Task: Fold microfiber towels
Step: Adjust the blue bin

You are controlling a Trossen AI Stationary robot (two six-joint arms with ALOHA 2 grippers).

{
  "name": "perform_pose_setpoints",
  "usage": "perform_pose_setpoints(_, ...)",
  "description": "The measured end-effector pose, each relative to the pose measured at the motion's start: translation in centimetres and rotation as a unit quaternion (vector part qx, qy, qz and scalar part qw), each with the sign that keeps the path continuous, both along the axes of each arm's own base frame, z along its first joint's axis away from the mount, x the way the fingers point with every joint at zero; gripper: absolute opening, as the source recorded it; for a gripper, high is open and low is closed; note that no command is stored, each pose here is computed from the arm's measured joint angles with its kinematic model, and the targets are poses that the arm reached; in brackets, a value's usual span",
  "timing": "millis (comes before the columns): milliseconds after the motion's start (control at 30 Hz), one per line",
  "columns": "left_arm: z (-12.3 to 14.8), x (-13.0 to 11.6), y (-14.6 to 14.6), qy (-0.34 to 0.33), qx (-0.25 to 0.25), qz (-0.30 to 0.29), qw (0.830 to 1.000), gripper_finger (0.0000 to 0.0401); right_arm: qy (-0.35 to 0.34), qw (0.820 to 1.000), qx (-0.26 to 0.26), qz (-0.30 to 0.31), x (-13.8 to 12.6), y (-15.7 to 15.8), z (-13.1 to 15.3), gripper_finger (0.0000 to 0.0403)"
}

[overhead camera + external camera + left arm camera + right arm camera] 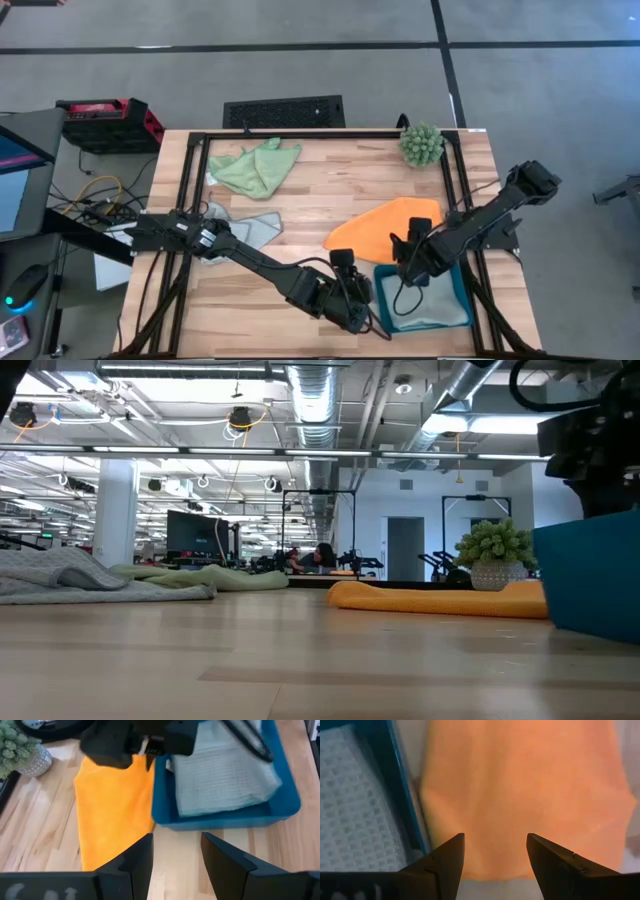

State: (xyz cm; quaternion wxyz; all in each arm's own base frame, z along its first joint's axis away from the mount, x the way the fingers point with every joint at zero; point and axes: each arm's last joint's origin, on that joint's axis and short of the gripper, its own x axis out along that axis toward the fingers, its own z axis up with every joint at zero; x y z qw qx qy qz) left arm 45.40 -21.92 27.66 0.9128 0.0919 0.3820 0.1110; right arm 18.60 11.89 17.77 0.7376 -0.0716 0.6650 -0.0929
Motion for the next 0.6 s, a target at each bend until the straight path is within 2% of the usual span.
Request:
perform_pose_setpoints(400,0.0,0.0,0.0,0.002,0.0,0.0,1.0,0.0158,0.006,0.998,0.065,0.017,-1.3,2.6,-0.1,0.024)
perform_pose_setpoints(500,-0.1,-0.1,0.1,0.006,0.0,0.004,1.0,0.0158,0.002,0.998,0.057,0.025,-1.6,2.9,0.0,0.024)
perform_pose_setpoints(600,-0.4,-0.5,0.6,0.027,-0.008,0.033,0.999,0.0158,-0.024,0.999,0.034,0.023,-1.8,3.1,1.1,0.024)
